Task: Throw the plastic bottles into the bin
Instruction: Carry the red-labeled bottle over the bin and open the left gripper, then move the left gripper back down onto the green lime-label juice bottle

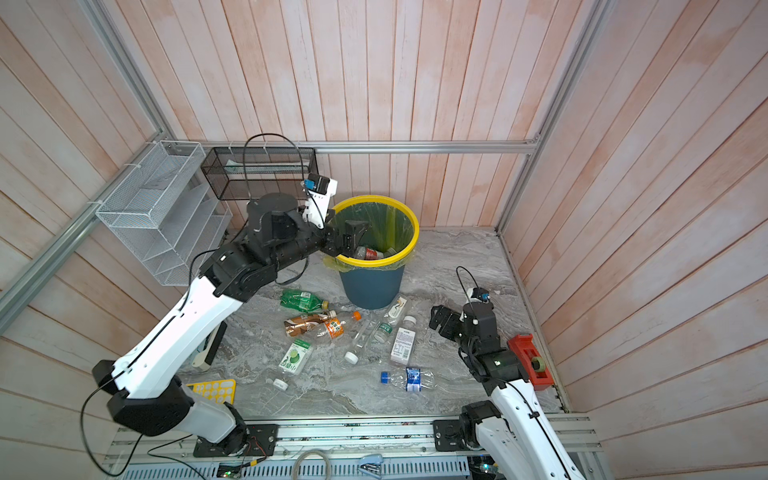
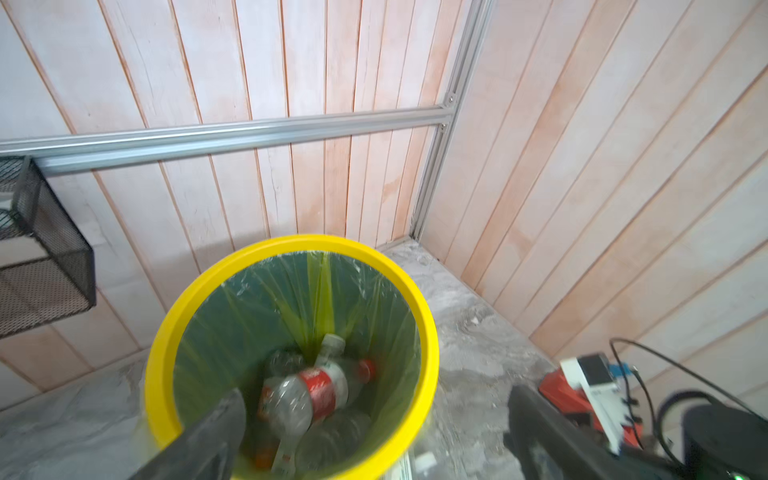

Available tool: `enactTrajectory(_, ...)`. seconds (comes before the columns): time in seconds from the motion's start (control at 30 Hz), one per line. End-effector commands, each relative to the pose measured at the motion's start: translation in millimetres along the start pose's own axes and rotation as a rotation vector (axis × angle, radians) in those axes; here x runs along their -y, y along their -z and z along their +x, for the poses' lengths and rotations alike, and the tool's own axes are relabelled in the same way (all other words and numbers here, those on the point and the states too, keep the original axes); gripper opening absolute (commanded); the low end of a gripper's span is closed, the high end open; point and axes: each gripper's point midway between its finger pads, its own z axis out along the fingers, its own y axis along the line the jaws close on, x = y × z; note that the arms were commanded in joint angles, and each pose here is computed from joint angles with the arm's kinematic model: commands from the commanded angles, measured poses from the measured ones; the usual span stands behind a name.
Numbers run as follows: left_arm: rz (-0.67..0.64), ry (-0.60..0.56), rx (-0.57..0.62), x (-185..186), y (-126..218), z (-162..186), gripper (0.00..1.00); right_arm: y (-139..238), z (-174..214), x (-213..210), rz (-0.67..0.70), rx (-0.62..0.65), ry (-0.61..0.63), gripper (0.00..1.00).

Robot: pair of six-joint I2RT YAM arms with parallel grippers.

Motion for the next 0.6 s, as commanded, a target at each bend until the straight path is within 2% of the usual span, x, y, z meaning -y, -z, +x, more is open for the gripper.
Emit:
enactTrajectory(0.0,-0.076,-0.001,0.002,-18,8,25,1.00,8,-4,-3,-0.011,0.007,-0.028,0.97)
enactTrajectory(0.13,-0.179,0.032,-0.041,-43,34,72,1.00,6,3,-5,-0.037,-0.017,-0.050,0.97)
enactTrajectory(0.37,-0.322,0.123,-0.205,-82,74,171,1.00,-5,20,-7,-0.048,-0.080,-0.067,0.95)
enactTrajectory(0.57,-0.429,0.240,-0.328,-103,98,245,1.00,-19,42,-2,0.037,-0.156,-0.044,0.96)
